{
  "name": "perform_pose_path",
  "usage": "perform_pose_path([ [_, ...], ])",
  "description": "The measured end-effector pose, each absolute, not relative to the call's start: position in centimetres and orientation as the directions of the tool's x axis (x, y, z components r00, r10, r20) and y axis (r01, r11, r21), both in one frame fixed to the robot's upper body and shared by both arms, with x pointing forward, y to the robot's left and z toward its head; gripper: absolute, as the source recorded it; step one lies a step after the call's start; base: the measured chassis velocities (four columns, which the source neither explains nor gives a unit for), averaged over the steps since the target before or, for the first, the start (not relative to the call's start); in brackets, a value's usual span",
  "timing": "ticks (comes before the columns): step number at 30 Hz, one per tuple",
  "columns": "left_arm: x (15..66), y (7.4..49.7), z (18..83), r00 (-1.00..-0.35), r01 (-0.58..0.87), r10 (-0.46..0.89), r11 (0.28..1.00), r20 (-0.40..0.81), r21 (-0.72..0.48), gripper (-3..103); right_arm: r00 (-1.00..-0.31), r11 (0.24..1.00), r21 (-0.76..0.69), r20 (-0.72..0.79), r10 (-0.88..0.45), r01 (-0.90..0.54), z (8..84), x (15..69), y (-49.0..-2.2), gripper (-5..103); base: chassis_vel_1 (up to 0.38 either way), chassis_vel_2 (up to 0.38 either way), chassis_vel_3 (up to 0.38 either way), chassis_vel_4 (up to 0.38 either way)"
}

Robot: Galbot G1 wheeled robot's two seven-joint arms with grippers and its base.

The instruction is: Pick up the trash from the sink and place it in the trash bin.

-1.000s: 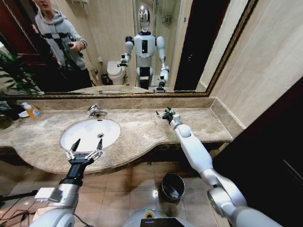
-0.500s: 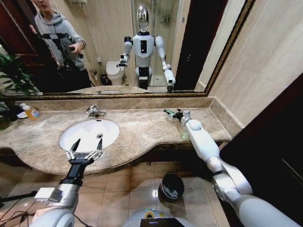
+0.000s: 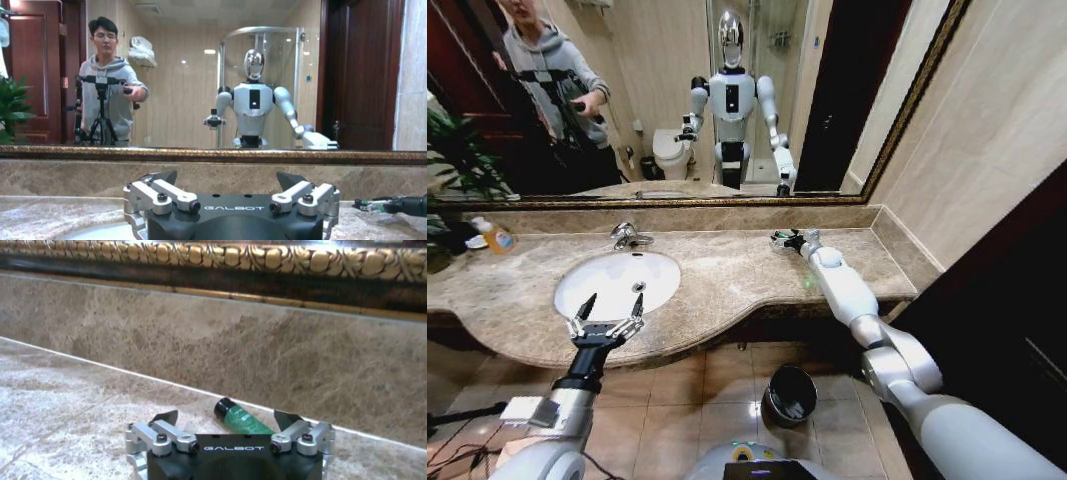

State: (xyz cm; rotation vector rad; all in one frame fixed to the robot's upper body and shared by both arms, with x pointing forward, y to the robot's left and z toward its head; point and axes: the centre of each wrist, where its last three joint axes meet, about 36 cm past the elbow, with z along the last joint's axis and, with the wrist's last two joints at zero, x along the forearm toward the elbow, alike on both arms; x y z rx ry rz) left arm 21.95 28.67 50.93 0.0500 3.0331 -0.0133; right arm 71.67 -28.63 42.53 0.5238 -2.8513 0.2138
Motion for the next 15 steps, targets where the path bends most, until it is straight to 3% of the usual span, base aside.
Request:
perform_pose_path([
  [4, 21.95, 28.67, 50.93, -0.994, 0.033, 0.032, 0.999, -0.108, -0.007, 100, -0.906, 0.924, -0.105, 0.265, -0.329, -0.367, 42.30, 71.71, -28.66, 85, 0.000, 0.000, 0.000, 0.000],
  [11, 21.95, 28.67, 50.93, -0.994, 0.033, 0.032, 0.999, -0.108, -0.007, 100, -0.905, 0.921, -0.112, 0.263, -0.334, -0.372, 41.81, 71.33, -28.53, 52, 0.000, 0.000, 0.000, 0.000],
  [13, 21.95, 28.67, 50.93, -0.994, 0.033, 0.032, 0.999, -0.108, -0.007, 100, -0.905, 0.921, -0.112, 0.262, -0.335, -0.373, 41.74, 71.25, -28.48, 52, 0.000, 0.000, 0.000, 0.000],
  [15, 21.95, 28.67, 50.93, -0.994, 0.033, 0.032, 0.999, -0.108, -0.007, 100, -0.905, 0.920, -0.113, 0.261, -0.337, -0.375, 41.52, 71.06, -28.36, 42, 0.000, 0.000, 0.000, 0.000],
])
